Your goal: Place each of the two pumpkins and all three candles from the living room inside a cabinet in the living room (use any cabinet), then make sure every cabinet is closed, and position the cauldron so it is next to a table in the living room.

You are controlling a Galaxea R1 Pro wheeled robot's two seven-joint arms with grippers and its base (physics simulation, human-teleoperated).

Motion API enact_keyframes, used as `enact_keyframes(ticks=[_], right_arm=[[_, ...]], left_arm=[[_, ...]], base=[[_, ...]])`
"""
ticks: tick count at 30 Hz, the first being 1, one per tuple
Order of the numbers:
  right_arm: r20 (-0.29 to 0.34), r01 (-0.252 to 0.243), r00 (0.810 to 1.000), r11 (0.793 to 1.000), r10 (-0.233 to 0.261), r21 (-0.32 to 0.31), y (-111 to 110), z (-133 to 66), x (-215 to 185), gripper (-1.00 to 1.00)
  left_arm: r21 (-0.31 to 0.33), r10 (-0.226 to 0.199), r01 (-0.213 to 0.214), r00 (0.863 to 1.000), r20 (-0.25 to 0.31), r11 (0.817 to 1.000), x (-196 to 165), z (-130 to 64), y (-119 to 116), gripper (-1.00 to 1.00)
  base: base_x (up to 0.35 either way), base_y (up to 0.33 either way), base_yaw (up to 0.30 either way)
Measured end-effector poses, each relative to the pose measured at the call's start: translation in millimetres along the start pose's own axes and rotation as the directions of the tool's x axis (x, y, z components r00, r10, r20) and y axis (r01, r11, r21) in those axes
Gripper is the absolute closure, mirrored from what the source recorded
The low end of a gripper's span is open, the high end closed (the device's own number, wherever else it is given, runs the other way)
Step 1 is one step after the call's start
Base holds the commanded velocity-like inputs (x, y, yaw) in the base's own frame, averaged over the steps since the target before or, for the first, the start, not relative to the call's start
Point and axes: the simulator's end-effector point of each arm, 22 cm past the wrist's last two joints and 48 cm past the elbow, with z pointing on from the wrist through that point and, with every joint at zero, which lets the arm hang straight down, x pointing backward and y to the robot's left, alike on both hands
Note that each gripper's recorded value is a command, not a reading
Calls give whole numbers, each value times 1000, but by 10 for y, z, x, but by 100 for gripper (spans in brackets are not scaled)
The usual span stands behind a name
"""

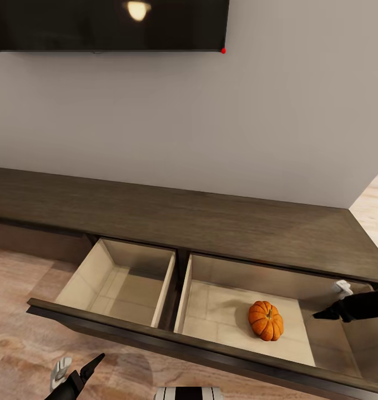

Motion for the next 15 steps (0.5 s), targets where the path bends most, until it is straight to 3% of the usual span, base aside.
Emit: enact_keyframes(ticks=[4,15], right_arm=[[19,-34,999,999,34,17,-91,-148,0,-100],[38,-62,997,997,61,41,-205,-330,13,-100]], left_arm=[[0,1,-1,1000,0,1000,-2,-2,1,-100],[1,2,-2,1000,-1,1000,-2,-3,-1,-100]], base=[[0,0,0],[0,0,0]])
